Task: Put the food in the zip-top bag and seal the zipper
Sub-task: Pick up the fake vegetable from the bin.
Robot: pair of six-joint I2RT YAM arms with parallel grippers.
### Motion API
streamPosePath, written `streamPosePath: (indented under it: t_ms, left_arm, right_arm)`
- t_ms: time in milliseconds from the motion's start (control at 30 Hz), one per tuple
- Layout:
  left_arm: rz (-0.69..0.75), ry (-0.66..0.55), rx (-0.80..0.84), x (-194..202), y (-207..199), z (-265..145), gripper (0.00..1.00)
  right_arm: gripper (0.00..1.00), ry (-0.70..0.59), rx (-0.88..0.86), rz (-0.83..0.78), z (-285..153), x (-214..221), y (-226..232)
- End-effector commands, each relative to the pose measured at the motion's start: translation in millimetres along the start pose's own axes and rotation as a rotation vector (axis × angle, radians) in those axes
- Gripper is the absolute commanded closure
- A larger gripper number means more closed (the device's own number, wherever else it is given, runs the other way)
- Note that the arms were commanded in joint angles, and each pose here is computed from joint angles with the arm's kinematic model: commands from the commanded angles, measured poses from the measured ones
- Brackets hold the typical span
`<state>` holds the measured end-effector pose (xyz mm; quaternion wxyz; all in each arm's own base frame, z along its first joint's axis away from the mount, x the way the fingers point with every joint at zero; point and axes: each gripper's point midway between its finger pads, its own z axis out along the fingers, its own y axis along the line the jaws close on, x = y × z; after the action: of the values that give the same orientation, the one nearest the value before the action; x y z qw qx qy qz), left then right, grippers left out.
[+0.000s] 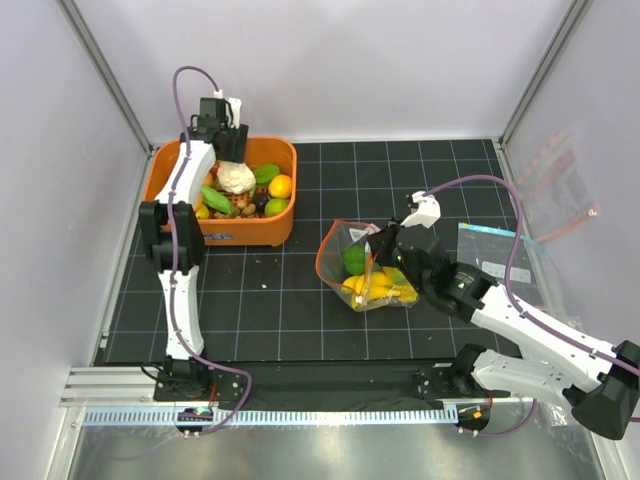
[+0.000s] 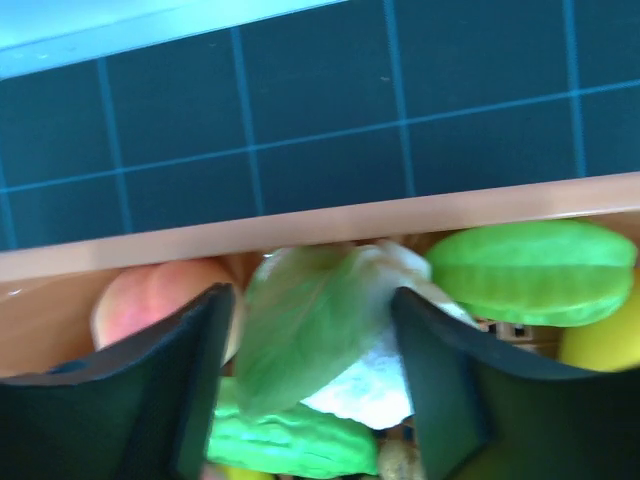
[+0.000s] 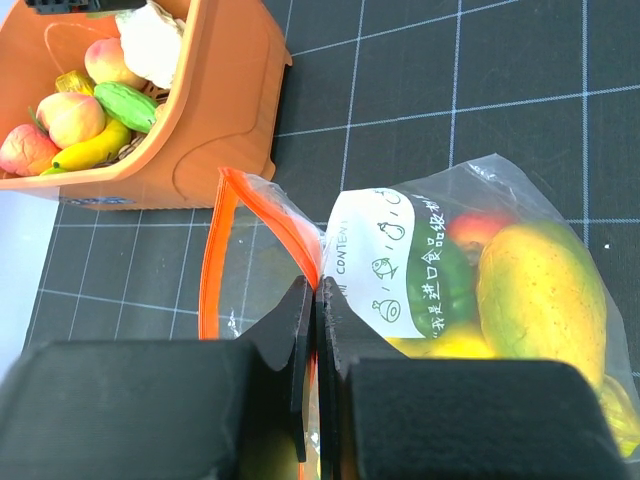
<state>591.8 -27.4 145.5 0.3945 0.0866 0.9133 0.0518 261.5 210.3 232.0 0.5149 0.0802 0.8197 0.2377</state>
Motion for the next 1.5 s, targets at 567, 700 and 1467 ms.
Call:
streamPosePath:
  t_ms: [567, 700, 1467]
  left_arm:
    - [-0.082, 0.015, 0.000, 2.0, -5.2, -64.0, 1.00]
    - [-0.148, -0.077, 0.023, -18.0, -8.7, -99.7, 1.00]
    - [-0.343, -0.386, 0.374, -71.1, -78.5, -241.1, 1.00]
  right_arm:
    - [0.99, -0.045, -0.024, 0.016, -1.3, -11.6, 5.5]
    - [0.99, -0.046, -0.024, 0.015, -1.8, -11.8, 5.3]
    - [0.99, -0.036, -0.024, 0.014, 1.9, -8.2, 6.3]
